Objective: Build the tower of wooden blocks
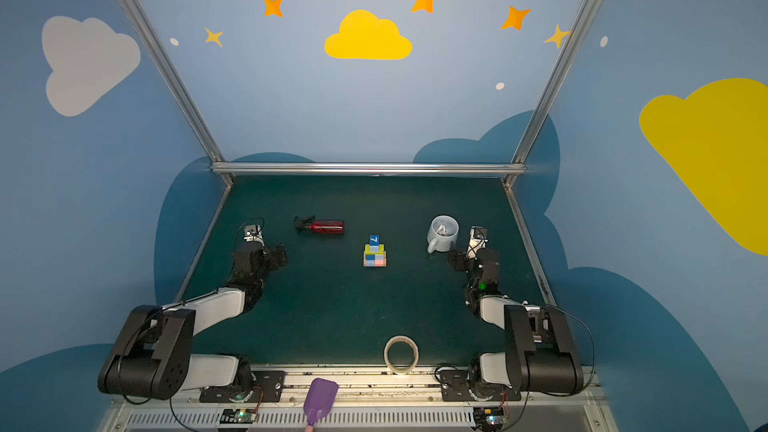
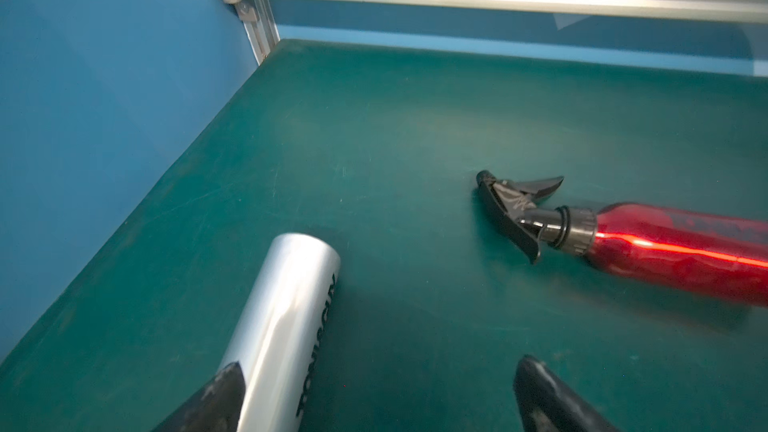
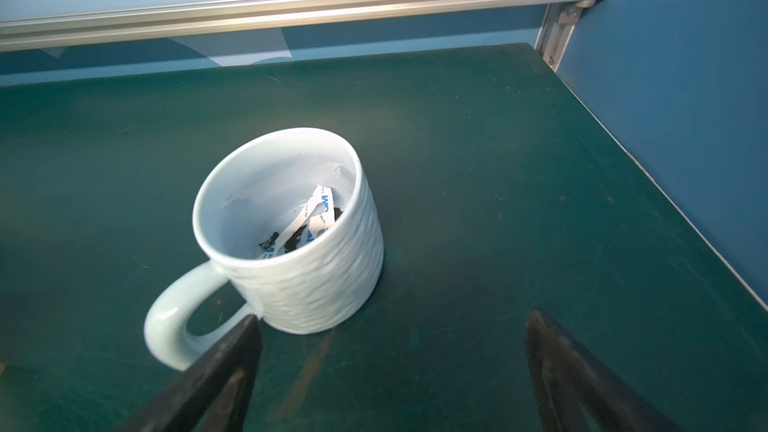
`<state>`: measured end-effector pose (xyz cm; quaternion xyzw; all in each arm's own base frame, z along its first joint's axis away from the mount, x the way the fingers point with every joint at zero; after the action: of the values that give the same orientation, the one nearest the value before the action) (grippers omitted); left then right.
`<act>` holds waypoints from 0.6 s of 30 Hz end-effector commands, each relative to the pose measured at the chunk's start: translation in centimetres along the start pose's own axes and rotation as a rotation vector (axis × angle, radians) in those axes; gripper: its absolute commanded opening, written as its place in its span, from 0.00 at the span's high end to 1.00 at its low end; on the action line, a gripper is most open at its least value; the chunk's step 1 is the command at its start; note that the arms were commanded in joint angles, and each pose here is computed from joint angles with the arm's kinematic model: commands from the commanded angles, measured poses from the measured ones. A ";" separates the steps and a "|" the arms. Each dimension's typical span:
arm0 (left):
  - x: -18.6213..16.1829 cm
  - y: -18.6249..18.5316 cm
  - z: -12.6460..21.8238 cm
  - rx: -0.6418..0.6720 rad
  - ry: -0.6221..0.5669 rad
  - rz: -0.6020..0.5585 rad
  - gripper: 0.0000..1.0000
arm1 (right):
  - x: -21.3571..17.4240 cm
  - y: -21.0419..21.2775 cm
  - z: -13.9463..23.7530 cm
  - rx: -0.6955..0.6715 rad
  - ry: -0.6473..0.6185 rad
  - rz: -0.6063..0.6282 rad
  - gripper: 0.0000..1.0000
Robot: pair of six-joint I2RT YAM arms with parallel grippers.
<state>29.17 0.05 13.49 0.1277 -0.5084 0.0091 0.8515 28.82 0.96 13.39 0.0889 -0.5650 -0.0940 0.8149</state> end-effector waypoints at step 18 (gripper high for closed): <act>-0.5 0.6 -2.8 -0.168 -0.047 0.083 0.00 | -0.3 0.3 -2.4 0.115 0.056 0.031 0.03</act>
<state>30.64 1.53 11.21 0.0503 -0.5168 0.0010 0.8546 30.76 1.37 12.40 0.1231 -0.5536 -0.0561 0.8218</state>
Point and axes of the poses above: each gripper's point midway between its finger pads, its own z axis back along the fingers, its own y axis along the line the jaws close on, x = y × z, the point moved 9 cm from there along z, back along the fingers, and after that the axes turned 13 degrees about -z, right-handed, at the moved point
